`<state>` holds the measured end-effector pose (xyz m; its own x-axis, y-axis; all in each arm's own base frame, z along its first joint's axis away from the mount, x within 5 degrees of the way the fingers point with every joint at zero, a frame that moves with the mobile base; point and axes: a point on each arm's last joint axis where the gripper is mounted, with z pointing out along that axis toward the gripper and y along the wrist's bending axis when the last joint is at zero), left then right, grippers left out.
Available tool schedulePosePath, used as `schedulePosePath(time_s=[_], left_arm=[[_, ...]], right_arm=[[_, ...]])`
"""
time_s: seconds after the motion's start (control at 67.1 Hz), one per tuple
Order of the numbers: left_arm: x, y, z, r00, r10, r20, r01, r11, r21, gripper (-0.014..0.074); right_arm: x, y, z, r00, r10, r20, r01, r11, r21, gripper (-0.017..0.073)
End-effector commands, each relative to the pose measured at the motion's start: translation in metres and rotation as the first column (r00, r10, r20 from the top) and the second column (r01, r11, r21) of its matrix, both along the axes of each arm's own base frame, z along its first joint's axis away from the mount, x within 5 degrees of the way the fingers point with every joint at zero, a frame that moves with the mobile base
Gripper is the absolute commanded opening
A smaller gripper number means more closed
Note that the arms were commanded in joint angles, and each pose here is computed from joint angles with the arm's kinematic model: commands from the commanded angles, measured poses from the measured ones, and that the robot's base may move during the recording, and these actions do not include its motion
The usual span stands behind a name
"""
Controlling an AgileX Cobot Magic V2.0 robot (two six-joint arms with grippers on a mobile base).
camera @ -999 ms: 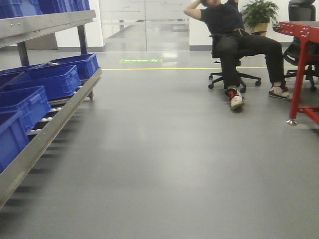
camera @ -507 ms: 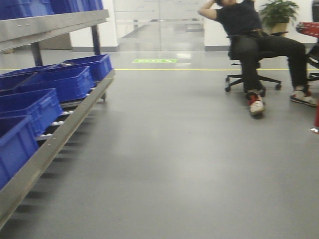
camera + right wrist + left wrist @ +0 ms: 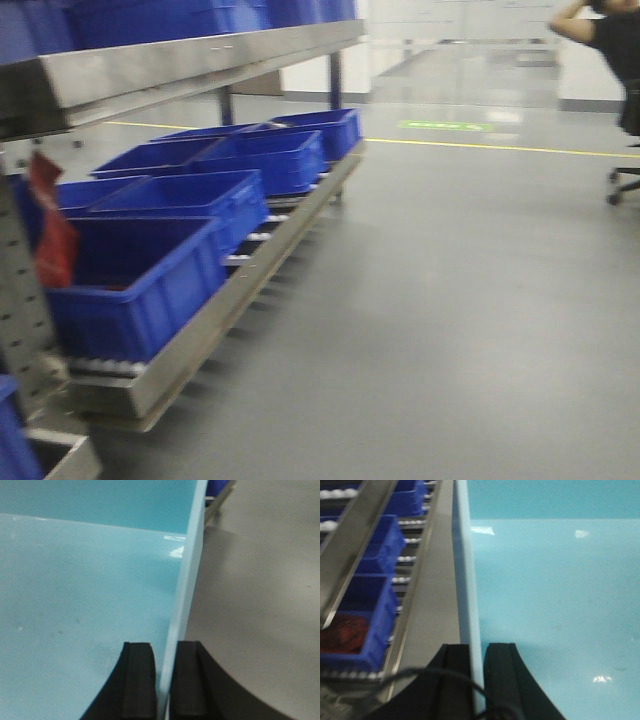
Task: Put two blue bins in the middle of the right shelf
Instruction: 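Drive the base up to the next shelf and align with it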
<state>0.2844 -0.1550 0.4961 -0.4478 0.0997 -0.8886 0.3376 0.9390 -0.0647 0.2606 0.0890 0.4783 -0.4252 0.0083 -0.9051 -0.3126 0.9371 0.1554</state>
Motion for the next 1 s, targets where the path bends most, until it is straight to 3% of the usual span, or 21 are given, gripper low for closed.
schedulePosePath(time_s=[0.0, 0.984], left_arm=[[-0.0043, 0.0006, 0.0114, 0.998, -0.014, 0.064, 0.016, 0.999, -0.035, -0.0111], [-0.0043, 0.0006, 0.0114, 0.998, -0.014, 0.064, 0.016, 0.999, -0.035, -0.0111]], right_arm=[[-0.0034, -0.0016, 0.0106, 0.998, 0.002, 0.070, -0.002, 1.000, 0.010, -0.0151], [-0.0034, -0.0016, 0.0106, 0.998, 0.002, 0.070, -0.002, 1.000, 0.010, -0.0151]])
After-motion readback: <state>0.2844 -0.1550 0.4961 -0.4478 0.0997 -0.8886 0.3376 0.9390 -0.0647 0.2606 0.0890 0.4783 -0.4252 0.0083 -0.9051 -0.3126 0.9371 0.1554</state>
